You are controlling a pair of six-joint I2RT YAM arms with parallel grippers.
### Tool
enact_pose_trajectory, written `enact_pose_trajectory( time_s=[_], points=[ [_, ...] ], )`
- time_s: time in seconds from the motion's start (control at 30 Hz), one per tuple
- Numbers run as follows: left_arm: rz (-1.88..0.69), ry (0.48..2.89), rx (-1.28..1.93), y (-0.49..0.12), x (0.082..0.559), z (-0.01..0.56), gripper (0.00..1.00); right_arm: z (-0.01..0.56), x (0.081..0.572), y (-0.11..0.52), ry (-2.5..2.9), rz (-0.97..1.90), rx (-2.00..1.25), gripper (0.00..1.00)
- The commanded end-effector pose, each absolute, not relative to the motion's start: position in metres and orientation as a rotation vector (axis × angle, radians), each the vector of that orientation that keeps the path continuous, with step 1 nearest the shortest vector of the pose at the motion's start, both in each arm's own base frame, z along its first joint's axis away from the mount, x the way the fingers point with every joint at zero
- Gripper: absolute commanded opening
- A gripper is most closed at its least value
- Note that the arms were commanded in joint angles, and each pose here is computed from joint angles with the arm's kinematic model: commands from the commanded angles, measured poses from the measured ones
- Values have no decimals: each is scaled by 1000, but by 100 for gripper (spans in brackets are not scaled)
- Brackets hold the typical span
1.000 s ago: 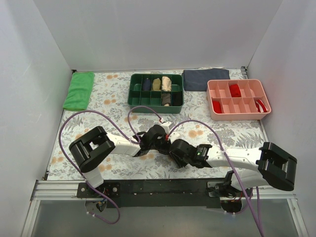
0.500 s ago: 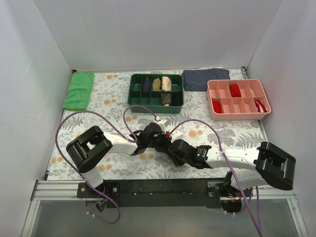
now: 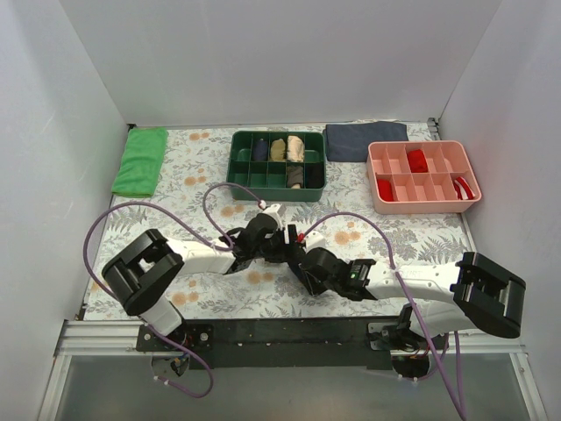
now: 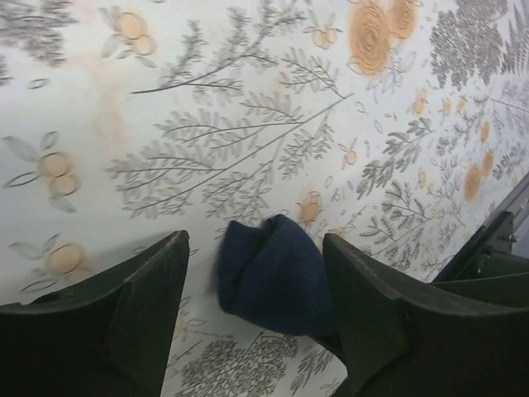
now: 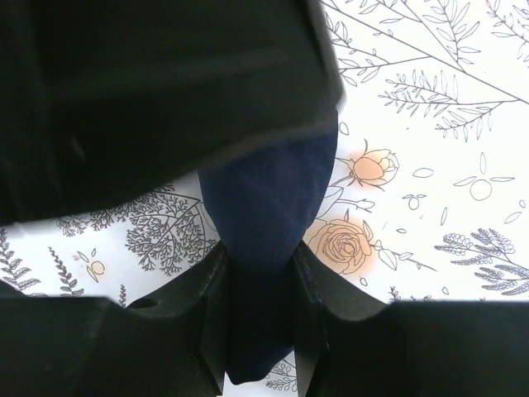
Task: Roll the underwear
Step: Pick up the underwear from the center of the board.
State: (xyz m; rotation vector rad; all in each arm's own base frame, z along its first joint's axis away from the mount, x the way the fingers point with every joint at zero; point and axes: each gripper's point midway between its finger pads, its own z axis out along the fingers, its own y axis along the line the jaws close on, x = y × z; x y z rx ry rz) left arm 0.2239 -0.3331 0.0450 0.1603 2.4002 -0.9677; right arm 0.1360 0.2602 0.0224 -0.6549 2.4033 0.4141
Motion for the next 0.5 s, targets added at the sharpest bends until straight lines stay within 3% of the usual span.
enact_pose_trajectory(
  time_s=[0.0,0.47],
  points=[
    [-827,2355,17,-296,241,60,67,3,107,252,2542,436,-704,1],
    [-586,2249,-284,-202,238,95,70,82,156,301,2397,564,-559,1]
  ],
)
